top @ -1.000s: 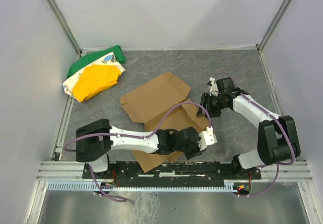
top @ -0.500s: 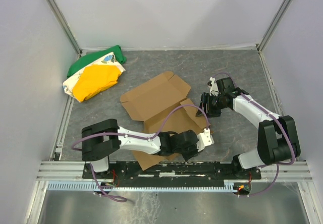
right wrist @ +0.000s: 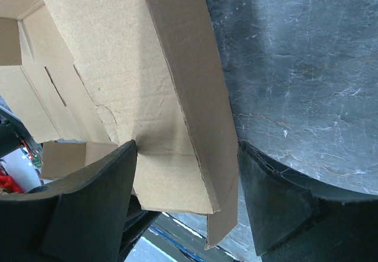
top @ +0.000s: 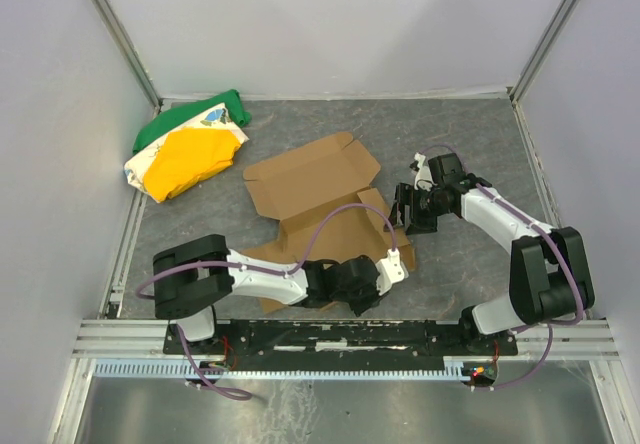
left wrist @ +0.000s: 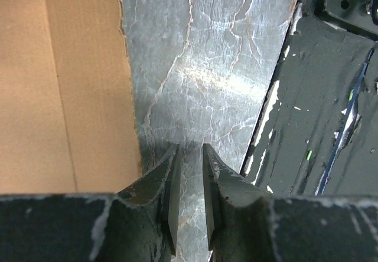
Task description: Fold the paper box
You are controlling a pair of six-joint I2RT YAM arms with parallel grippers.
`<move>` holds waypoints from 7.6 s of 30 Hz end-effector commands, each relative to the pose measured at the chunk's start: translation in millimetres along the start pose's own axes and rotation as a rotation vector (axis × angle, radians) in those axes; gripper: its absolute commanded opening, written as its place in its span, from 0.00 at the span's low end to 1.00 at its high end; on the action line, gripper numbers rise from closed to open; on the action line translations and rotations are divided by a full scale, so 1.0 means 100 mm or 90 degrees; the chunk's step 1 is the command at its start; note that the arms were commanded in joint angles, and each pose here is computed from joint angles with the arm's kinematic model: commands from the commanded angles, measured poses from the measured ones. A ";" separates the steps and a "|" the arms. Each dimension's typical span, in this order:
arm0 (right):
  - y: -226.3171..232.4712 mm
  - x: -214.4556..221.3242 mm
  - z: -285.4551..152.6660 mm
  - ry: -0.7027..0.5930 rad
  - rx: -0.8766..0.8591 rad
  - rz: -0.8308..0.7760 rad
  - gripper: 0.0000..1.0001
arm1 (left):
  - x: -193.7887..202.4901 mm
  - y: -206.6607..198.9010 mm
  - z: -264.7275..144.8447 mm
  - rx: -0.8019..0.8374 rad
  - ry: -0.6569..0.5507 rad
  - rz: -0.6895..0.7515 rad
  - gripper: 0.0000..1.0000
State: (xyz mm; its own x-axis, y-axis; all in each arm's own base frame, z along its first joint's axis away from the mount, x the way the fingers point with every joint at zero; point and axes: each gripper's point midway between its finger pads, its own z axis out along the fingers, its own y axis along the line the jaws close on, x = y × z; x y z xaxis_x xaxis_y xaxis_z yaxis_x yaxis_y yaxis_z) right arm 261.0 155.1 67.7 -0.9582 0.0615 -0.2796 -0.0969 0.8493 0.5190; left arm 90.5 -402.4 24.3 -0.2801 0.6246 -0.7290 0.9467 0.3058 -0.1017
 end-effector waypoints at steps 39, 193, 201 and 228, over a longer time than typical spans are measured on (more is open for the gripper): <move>0.40 -0.50 0.11 -0.053 -0.123 0.003 0.82 | -0.60 0.58 -0.81 -0.235 -0.091 -0.029 0.59; 0.52 -0.66 0.40 0.009 -0.205 0.012 0.61 | -0.57 3.21 -1.15 -0.366 -0.050 -0.022 0.94; 0.51 -0.65 0.42 0.014 -0.206 0.013 0.61 | -0.38 3.27 -1.00 -0.352 -0.019 0.018 0.95; 0.53 -0.64 0.45 0.019 -0.219 0.015 0.61 | -0.02 3.30 -0.86 -0.318 0.007 -0.007 0.36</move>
State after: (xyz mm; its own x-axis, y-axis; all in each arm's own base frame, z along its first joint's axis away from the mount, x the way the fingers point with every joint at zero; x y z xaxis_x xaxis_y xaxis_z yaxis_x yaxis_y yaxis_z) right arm 317.4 211.4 64.5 -0.9801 0.0763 -0.1833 -0.0901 0.6513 0.7534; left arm 390.0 -235.9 30.8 -0.3553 0.6418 -0.6796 0.7410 0.6366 0.2139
